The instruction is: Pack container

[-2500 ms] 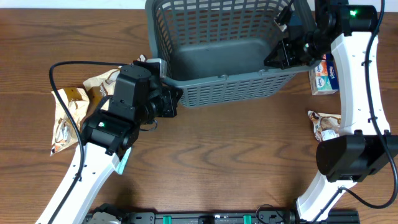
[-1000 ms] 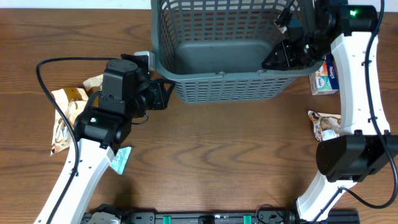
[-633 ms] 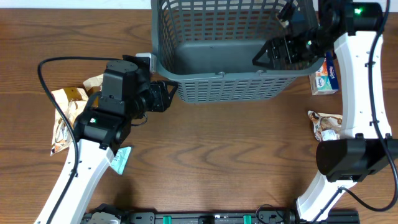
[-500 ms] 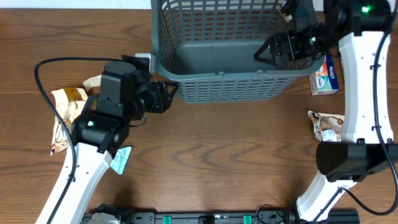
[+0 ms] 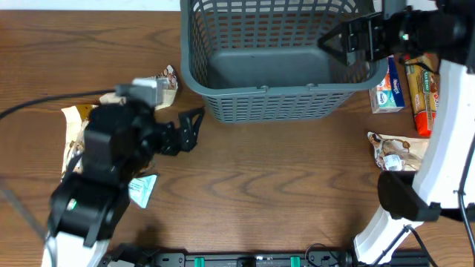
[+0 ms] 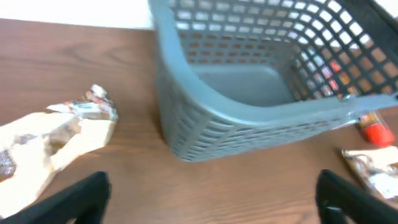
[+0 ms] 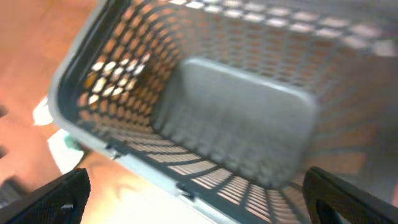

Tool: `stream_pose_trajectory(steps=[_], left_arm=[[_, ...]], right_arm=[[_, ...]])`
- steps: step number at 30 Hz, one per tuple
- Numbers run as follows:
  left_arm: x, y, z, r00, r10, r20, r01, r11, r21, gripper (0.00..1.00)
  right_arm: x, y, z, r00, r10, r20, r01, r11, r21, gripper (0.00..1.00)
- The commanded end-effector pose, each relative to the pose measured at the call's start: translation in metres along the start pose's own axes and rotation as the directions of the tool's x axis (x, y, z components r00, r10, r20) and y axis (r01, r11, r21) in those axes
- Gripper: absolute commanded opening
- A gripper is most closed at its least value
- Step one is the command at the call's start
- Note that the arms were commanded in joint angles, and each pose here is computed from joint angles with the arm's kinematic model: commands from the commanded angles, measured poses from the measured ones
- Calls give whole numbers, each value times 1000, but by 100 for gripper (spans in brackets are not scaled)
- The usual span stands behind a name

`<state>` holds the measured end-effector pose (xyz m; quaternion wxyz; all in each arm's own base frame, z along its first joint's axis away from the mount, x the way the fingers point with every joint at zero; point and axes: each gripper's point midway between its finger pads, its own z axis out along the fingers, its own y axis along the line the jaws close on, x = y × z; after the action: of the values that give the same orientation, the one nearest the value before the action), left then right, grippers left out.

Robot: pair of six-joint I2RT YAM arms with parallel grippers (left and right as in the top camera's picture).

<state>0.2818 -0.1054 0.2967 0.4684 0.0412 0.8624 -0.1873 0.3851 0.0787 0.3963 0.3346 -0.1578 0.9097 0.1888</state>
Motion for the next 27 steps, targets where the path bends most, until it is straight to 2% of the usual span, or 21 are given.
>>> stream_pose_trajectory(steps=[1,3,5,8,13,20,27], left_arm=[[-21,19,-35,992,55,112,-39,990,-134,99],[-18,26,-49,989,78,123,-54,981,-184,99],[-13,35,-61,989,85,118,-55,971,-232,99],[-1,47,-75,993,84,87,-54,952,-302,99],[12,64,-92,995,101,24,-84,915,-396,98],[12,68,-113,993,121,-6,-112,894,-434,99],[9,72,-121,992,123,-3,-111,879,-463,99]], right_arm=[[0,-26,-52,994,58,95,-84,950,299,99],[4,-46,-81,982,110,155,-168,881,443,99],[9,-58,-105,964,151,219,-246,822,514,99],[17,-71,-136,933,193,306,-341,747,571,99],[28,-91,-162,909,222,353,-404,673,619,99],[60,-140,-149,887,363,285,-455,585,671,99],[69,-203,-106,884,421,202,-431,568,701,99]])
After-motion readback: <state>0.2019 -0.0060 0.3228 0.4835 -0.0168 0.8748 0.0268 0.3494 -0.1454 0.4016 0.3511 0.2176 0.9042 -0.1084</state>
